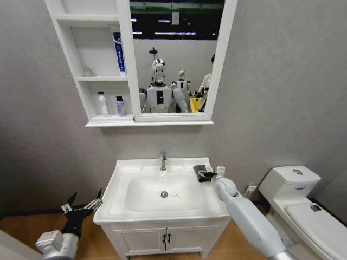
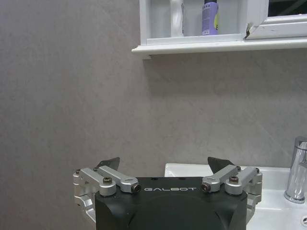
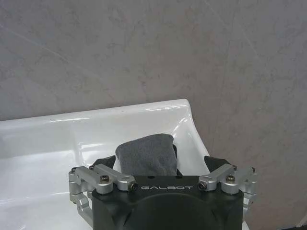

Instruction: Move facial cleanser and shampoo from washbasin to cabinet, then wipe washbasin with towel.

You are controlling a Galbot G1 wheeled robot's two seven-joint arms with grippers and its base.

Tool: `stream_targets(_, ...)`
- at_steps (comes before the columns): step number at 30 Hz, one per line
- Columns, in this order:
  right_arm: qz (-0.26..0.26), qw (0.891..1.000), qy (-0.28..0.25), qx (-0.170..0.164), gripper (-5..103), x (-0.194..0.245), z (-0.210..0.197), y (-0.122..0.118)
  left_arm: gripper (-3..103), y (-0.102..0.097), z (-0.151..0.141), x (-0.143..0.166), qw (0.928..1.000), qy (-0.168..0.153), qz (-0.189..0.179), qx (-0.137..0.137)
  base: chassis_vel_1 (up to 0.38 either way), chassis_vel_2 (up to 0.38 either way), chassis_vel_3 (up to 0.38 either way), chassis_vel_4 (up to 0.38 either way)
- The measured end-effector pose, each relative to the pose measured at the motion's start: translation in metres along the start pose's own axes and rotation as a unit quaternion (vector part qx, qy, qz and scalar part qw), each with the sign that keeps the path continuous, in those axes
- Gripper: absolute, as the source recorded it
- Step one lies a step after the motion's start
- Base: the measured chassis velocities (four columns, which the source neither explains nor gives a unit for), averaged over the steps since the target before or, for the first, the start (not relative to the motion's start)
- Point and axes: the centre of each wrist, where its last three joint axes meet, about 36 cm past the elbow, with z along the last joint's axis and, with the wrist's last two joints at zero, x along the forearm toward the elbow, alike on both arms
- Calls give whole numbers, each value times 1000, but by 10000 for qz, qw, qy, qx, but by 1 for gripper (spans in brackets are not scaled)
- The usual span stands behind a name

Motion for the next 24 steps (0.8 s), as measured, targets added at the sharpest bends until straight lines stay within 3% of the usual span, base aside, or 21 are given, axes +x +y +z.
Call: stream_targets(24, 47, 9994, 298, 188, 100, -38, 7, 4, 100, 0, 0, 0, 10000, -1, 0, 0, 0, 0, 0, 0)
